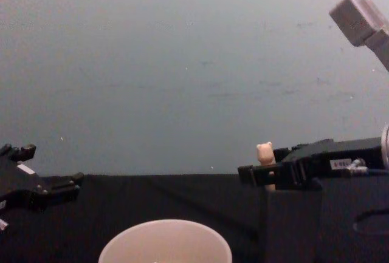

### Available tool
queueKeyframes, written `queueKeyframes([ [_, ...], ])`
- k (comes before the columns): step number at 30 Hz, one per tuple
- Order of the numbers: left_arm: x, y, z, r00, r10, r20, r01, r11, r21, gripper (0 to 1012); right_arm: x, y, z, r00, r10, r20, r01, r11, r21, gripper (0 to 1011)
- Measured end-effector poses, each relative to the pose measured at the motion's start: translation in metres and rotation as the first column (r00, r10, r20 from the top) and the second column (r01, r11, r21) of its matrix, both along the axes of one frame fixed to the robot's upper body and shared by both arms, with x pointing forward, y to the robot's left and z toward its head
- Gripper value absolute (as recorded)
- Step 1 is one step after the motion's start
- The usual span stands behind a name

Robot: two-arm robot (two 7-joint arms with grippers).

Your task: Pick up the stirring spoon with one hand, stir inside the cup, then place it back in its original position.

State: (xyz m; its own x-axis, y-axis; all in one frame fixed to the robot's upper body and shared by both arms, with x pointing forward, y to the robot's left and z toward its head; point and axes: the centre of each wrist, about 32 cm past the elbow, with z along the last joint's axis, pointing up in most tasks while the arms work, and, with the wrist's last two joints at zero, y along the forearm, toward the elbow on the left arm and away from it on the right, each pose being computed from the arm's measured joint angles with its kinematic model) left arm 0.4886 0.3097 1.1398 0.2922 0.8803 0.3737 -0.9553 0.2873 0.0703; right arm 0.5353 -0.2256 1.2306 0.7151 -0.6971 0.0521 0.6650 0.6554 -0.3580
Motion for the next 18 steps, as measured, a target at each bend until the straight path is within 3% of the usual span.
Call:
queueKeyframes([
  [7, 0.0000, 0.0000, 0.0000, 1.0000, 0.000, 0.000, 0.000, 1.0000, 0.000, 1001, -0.0001, 0.0000, 0.0001, 1.000, -0.001, 0.001, 0.001, 1.000, 0.000, 800],
  [18, 0.0000, 0.0000, 0.0000, 1.0000, 0.000, 0.000, 0.000, 1.0000, 0.000, 1001, -0.0001, 0.0000, 0.0001, 1.000, -0.002, 0.000, 0.002, 1.000, 0.001, 449],
])
